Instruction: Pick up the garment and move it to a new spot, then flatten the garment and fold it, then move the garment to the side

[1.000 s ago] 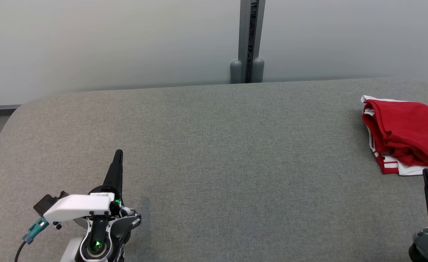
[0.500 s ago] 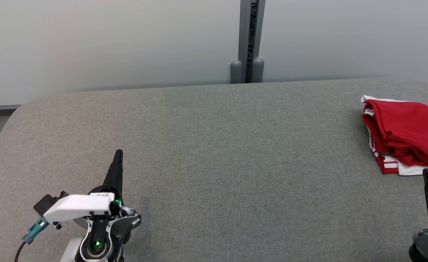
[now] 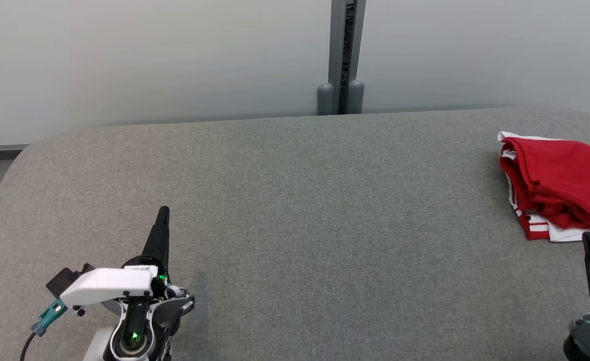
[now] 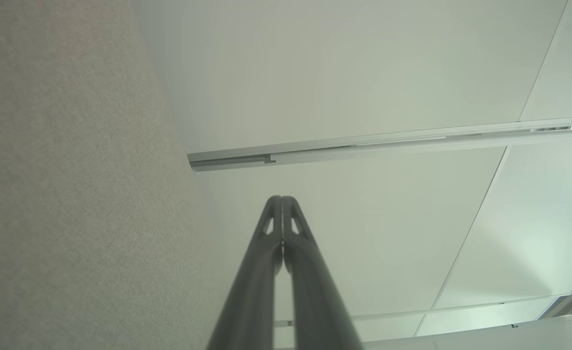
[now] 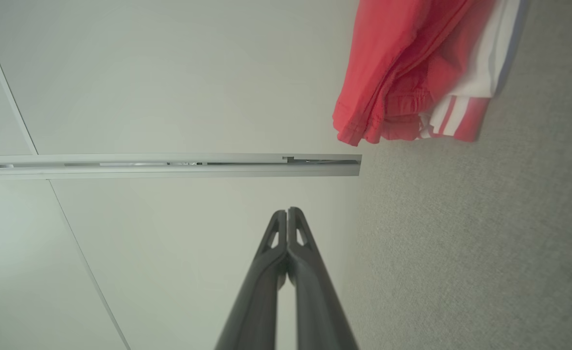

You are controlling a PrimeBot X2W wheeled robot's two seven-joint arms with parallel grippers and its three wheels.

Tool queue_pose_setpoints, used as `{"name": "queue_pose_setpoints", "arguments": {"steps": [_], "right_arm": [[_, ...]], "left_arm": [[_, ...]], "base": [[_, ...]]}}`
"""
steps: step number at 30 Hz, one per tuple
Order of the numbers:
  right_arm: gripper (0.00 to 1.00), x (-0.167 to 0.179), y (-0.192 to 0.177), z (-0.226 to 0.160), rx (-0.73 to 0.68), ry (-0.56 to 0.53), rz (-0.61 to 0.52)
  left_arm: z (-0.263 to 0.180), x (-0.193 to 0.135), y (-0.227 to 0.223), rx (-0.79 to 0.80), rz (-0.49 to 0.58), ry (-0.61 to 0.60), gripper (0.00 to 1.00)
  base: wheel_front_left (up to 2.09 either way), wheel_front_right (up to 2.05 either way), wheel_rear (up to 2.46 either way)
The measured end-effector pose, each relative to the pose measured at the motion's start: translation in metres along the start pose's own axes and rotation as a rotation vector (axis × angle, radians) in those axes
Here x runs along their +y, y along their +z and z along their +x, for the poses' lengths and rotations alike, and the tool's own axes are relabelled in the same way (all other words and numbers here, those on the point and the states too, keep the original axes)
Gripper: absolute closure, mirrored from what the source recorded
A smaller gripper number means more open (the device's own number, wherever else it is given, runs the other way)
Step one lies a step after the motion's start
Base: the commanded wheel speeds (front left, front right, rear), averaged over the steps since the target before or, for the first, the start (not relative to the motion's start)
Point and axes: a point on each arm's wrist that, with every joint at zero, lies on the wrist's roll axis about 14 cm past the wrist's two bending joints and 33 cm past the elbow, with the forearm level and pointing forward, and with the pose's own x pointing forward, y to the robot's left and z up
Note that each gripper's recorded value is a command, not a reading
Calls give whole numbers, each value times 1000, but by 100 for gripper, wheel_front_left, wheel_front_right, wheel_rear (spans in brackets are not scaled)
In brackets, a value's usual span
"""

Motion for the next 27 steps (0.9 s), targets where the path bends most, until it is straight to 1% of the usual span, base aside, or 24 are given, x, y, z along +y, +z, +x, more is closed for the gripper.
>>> {"name": "queue_pose_setpoints", "arguments": {"steps": [27], "right_arm": [[100,0,0,0,0,-1,-1]], "left_arm": [[0,0,0,0,0,0,100]], "base": [[0,0,0]]}}
